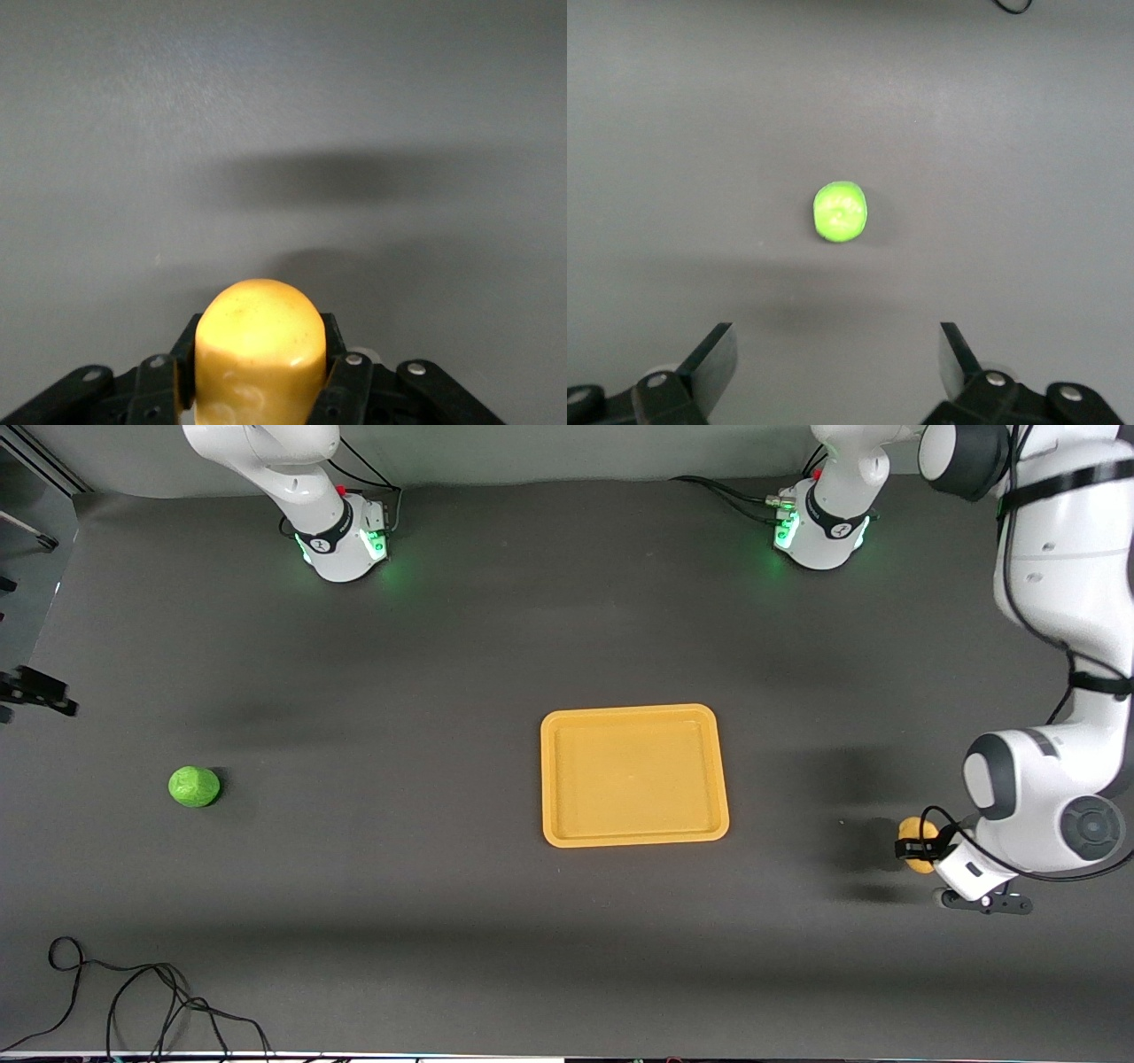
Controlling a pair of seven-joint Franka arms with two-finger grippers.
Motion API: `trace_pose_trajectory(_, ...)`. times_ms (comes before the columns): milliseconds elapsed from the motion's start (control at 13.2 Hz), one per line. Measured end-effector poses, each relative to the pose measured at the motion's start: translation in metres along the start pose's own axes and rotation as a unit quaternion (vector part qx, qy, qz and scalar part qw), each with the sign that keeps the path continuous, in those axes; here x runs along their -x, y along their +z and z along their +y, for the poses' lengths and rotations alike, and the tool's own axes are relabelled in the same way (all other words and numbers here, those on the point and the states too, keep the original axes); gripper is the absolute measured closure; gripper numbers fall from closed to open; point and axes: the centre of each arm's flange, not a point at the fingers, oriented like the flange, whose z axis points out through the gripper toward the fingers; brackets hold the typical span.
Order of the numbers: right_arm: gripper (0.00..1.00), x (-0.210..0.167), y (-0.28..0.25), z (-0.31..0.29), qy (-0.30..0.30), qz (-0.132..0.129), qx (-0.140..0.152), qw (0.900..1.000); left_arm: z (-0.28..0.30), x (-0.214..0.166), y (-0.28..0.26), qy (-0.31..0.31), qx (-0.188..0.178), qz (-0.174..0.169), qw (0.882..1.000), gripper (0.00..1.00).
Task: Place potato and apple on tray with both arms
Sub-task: 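Carry the potato onto the tray while the right gripper reaches the apple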
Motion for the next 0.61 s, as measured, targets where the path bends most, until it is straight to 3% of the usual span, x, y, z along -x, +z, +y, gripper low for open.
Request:
trace_pose_trajectory(152, 0.00, 0.004, 0.047, -0.006, 0.006, 0.013, 0.000, 1.000, 0.040, 0.011, -0.047, 0.000, 0.021, -0.021, 1.000, 0.45)
trace_pose_trajectory(379, 0.00, 0.001, 0.108, -0.012, 0.011, 0.024, -0.021, 0.999, 0.158, 0.029, -0.093, 0.018, 0.041, -0.024, 0.999, 0.45)
trace_pose_trajectory(606, 0.00, -0.005, 0.165, -0.007, 0.006, 0.029, -0.022, 0.999, 0.295, 0.064, -0.050, 0.031, 0.037, -0.032, 0.998, 0.45)
